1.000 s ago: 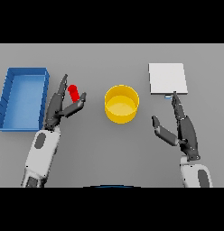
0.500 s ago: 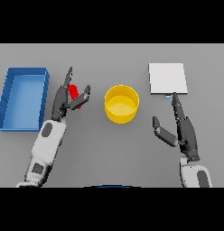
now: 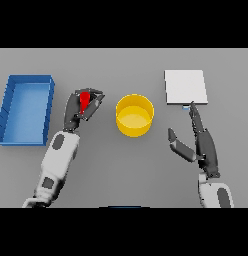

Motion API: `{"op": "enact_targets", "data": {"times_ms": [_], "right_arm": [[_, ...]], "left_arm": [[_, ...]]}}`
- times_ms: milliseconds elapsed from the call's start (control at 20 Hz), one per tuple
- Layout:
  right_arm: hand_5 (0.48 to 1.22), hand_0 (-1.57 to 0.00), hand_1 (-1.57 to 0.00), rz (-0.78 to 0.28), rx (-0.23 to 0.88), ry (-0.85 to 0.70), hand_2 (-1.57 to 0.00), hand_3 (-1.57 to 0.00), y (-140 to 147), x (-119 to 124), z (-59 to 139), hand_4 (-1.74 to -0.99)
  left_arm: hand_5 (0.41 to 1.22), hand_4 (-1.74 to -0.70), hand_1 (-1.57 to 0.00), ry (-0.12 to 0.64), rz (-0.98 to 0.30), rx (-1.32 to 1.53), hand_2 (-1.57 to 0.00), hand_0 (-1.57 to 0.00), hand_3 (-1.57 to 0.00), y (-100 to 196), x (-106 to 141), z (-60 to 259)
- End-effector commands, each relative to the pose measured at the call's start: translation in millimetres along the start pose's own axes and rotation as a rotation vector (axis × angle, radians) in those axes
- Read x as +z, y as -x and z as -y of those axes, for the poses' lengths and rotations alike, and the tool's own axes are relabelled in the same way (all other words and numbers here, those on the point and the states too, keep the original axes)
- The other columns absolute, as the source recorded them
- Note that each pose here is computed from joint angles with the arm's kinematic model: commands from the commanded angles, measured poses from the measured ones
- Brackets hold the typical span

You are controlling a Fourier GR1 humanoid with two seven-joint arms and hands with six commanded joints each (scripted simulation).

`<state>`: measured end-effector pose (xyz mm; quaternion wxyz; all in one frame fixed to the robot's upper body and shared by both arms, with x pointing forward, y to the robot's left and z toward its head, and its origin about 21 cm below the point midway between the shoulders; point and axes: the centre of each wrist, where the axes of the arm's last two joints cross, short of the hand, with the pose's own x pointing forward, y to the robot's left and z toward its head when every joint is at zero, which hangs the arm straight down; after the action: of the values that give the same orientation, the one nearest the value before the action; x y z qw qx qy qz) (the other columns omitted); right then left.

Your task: Pick up the red beaker and tilt it to pour out 1 green nut into yellow bowl. Pick up the yellow bowl and place it on the metallic measuring scale.

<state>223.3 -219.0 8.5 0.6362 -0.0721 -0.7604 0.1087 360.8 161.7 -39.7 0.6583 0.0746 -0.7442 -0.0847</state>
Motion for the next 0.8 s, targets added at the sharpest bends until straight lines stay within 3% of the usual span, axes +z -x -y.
{"op": "enact_targets", "data": {"times_ms": [0, 300, 600, 750], "right_arm": [[0.677, 0.0, 0.0, -0.012, 0.009, 0.002, 0.0, 0.0, 0.8, -0.4, 4.2, -1.207], [0.659, 0.0, 0.0, -0.01, 0.061, 0.005, 0.0, 0.0, 6.1, 1.7, 0.3, -1.127], [0.661, 0.0, 0.0, 0.01, 0.078, 0.002, 0.0, 0.0, 2.6, 0.9, 1.7, -1.092], [0.668, 0.0, 0.0, 0.012, 0.078, 0.001, 0.0, 0.0, 2.5, 3.0, 6.3, -1.092]], "left_arm": [[1.127, -1.65, -1.41, -0.008, 0.002, 0.0, -1.41, -1.4, -1.34, -1.7, -0.3, 0.8], [1.126, -1.72, -1.53, -0.001, 0.075, -0.077, -1.53, -1.53, -1.51, -29.6, -14.7, -12.0], [1.136, -1.74, -1.56, 0.183, 0.168, -0.461, -1.56, -1.56, -1.55, -74.9, -30.8, -21.3], [1.123, -1.74, -1.56, 0.239, 0.176, -0.546, -1.56, -1.56, -1.55, -82.6, -31.9, -17.4]]}}
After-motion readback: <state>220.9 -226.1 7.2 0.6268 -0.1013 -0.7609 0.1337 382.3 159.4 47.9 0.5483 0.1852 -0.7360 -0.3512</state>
